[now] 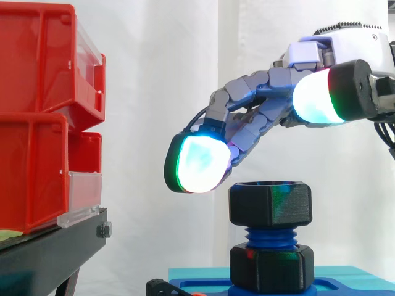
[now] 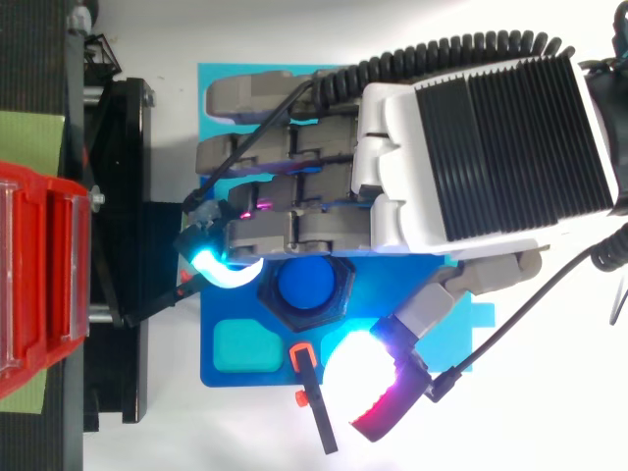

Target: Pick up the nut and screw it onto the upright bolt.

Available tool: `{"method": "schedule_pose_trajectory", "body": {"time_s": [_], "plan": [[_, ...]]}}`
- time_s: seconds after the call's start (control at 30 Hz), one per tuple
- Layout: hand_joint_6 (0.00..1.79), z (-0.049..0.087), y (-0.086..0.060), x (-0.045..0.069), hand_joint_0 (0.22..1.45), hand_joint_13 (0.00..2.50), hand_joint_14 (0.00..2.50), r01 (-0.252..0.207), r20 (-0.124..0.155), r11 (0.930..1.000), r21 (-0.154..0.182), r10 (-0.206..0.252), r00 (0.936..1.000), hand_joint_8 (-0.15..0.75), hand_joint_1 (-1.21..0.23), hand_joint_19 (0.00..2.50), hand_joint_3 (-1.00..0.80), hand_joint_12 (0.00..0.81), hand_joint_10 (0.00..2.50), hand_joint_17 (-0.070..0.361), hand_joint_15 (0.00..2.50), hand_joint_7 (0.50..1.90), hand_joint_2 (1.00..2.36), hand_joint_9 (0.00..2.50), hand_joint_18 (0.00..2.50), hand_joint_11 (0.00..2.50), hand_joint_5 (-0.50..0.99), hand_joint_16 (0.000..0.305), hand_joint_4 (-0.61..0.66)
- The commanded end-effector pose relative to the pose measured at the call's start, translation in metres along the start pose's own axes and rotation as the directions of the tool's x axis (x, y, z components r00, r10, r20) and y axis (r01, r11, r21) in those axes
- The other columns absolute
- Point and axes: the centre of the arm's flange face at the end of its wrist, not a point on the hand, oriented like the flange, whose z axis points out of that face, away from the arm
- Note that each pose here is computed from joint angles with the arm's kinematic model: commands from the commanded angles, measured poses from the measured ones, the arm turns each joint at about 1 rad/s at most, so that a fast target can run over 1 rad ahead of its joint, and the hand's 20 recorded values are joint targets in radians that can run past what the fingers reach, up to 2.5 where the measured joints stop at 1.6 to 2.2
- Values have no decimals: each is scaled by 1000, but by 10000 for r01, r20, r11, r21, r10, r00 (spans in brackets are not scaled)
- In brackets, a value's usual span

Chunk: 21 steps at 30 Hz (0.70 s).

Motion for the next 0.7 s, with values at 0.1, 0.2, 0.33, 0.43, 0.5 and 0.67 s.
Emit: {"method": "schedule_pose_trajectory", "body": {"time_s": [0.1, 0.2, 0.33, 0.43, 0.5, 0.67], "plan": [[504, -4, -2, 1, 477, 386, 0, -105, -223, 9999, 77, 106, 9997, 298, -210, 0, -500, 353, 0, 102, 0, 857, 1000, 749, 174, 0, -116, 45, 239], [504, -5, -3, 3, 478, 390, 0, -134, -339, 9999, 102, 138, 9993, 296, -211, 0, -500, 351, 0, 101, 0, 857, 1000, 758, 184, 0, -115, 45, 242], [504, -6, -3, 3, 479, 424, 0, -149, -394, 9998, 130, 154, 9991, 295, -174, 0, -500, 347, 0, 102, 0, 859, 1000, 801, 198, 0, -110, 45, 232], [504, -6, -4, 4, 480, 459, 0, -156, -420, 9998, 152, 162, 9990, 292, -155, 0, -500, 339, 0, 102, 0, 864, 1000, 855, 223, 0, -102, 46, 235], [504, -7, -6, 3, 481, 493, 0, -155, -410, 9997, 196, 163, 9990, 296, -148, 0, -500, 333, 0, 102, 0, 885, 1000, 916, 240, 0, -92, 45, 244], [505, -9, -11, 1, 489, 596, 0, -150, -374, 9996, 220, 159, 9992, 299, -149, 0, -500, 318, 0, 98, 0, 1230, 1000, 1082, 321, 0, -4, 43, 216]]}}
